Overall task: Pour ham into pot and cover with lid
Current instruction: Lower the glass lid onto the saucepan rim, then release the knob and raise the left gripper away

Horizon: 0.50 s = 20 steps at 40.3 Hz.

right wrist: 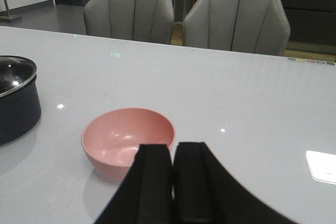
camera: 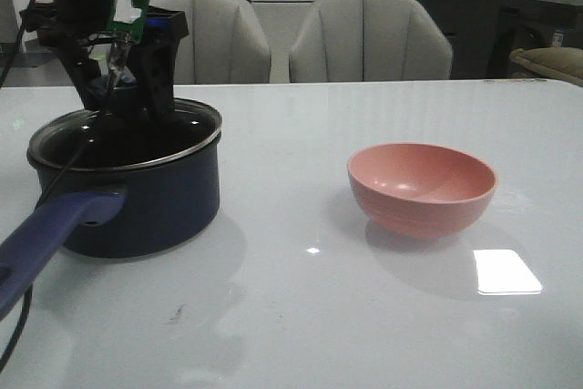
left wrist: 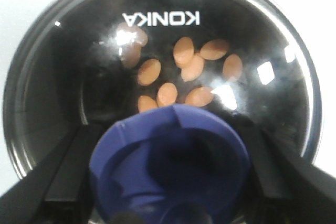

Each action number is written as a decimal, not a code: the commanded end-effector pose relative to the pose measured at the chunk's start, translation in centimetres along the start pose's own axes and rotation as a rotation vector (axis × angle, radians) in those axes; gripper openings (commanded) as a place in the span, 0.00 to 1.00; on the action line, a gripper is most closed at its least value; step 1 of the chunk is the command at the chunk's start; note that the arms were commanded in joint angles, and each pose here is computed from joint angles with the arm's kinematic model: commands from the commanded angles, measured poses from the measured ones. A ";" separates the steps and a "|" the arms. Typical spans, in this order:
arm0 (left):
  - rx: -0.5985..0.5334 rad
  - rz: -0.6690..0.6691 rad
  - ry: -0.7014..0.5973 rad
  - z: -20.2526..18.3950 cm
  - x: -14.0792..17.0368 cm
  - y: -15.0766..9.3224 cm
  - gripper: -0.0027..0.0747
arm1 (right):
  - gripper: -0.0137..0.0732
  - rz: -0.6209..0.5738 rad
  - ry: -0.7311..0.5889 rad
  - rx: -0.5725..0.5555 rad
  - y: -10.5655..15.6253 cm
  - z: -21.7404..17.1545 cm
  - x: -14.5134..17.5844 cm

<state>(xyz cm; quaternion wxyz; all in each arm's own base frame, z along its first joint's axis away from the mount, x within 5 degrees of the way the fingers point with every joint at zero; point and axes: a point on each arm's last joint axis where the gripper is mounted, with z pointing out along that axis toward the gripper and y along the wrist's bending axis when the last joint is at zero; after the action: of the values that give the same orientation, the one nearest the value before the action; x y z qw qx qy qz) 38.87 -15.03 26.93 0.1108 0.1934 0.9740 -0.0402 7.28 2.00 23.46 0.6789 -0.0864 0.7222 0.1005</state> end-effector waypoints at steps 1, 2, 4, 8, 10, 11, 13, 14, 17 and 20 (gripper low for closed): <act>0.009 0.007 -0.048 -3.0 0.2 -0.5 0.55 | 0.34 -0.005 -0.096 0.017 -0.1 -0.1 -1.6; 0.010 0.007 -0.046 -3.0 0.2 -0.5 0.55 | 0.34 -0.005 -0.096 0.017 -0.1 -0.1 -1.6; 0.010 0.007 -0.044 -3.0 0.2 -0.5 0.55 | 0.34 -0.005 -0.096 0.017 -0.1 -0.1 -1.6; 0.010 0.008 -0.029 -3.0 0.4 -0.5 0.62 | 0.34 -0.005 -0.096 0.017 -0.1 -0.1 -1.6; 0.009 0.008 -0.022 -3.0 0.4 -0.5 0.67 | 0.34 -0.005 -0.096 0.017 -0.1 -0.1 -1.6; 0.004 0.009 -0.022 -3.0 0.4 -0.5 0.69 | 0.34 -0.005 -0.096 0.017 -0.1 -0.1 -1.6; 0.002 0.010 -0.022 -3.0 0.4 -0.5 0.76 | 0.34 -0.005 -0.096 0.017 -0.1 -0.1 -1.6; 0.002 0.010 -0.022 -3.0 0.4 -0.5 0.77 | 0.34 -0.005 -0.096 0.017 -0.1 -0.1 -1.6; -0.010 0.014 -0.028 -3.2 0.3 -0.4 0.82 | 0.34 -0.005 -0.096 0.017 -0.1 -0.1 -1.6; -0.017 0.016 -0.046 -3.7 0.1 -0.3 0.82 | 0.34 -0.005 -0.096 0.017 -0.1 -0.1 -1.6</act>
<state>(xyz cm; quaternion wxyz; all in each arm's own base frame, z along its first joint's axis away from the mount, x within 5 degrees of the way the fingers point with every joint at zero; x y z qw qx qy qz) 38.77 -14.88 27.07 0.1035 0.1954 0.9747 -0.0327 7.28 2.00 23.46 0.6789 -0.0864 0.7222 0.1005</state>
